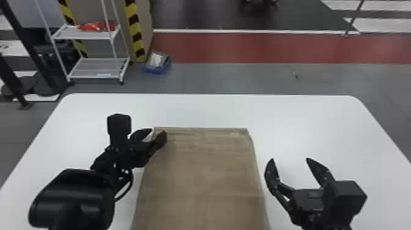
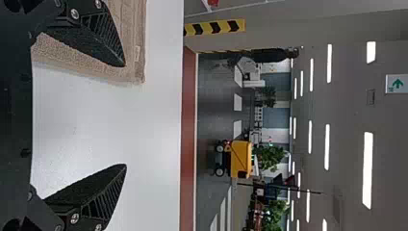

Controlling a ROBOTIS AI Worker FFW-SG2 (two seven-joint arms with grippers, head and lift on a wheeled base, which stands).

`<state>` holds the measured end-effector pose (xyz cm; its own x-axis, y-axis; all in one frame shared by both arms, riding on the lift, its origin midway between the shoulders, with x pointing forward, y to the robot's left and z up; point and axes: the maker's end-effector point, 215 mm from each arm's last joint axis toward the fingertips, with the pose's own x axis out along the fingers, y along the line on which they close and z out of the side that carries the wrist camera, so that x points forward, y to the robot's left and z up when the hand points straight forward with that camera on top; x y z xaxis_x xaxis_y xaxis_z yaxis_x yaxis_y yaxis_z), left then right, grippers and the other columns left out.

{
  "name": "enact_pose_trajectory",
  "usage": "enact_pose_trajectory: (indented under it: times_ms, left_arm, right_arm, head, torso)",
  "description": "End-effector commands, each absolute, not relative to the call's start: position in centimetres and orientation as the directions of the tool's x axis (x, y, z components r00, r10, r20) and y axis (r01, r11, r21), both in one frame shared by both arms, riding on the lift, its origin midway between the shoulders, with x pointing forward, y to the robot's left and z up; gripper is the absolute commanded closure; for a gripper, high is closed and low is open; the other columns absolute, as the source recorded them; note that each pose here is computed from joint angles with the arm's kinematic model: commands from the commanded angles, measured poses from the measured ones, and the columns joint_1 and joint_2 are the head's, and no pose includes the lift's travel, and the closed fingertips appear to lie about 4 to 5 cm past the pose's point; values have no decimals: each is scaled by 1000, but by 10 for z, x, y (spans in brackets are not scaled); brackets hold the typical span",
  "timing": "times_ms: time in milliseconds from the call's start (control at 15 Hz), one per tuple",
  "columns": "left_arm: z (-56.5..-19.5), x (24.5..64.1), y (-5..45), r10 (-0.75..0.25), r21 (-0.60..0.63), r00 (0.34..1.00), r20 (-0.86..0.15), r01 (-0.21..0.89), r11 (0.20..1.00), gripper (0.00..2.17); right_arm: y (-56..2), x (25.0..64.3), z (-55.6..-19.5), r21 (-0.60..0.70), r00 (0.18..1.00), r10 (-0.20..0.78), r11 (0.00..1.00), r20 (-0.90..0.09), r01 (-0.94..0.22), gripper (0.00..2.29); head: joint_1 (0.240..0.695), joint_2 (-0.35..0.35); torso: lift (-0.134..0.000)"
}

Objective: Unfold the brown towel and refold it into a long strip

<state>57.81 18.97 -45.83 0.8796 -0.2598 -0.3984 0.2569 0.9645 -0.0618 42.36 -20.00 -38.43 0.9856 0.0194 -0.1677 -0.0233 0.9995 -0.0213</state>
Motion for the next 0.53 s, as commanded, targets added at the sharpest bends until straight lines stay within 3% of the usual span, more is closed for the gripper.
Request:
enact_pose_trajectory:
  times_ms: [0,267,400,467]
  left_arm:
    - [-461,577,191,-259,-62,878,-402,256,965,637]
    - [-463,575,192,-257,-62,876,-408,254,965,647]
    - [-464,574,192,-255,-60,877,-408,253,966,896]
    - [-464,573,192,-255,-60,876,-410,253,966,896]
  right_arm:
    - [-200,423,-385,-22,985,19,999,-169,-23,144]
    - [-200,424,-384,-21,986,19,1000,-166,-23,144]
    - [-200,423,-385,-21,986,19,1000,-168,-23,144]
    - [-200,424,-384,-21,986,19,1000,-166,-23,144]
  head:
    - [695,-11]
    - [695,-11]
    - [695,-10]
    - [695,-9]
  torso:
    - [-123]
    - [-123]
    - [-123]
    - [-123]
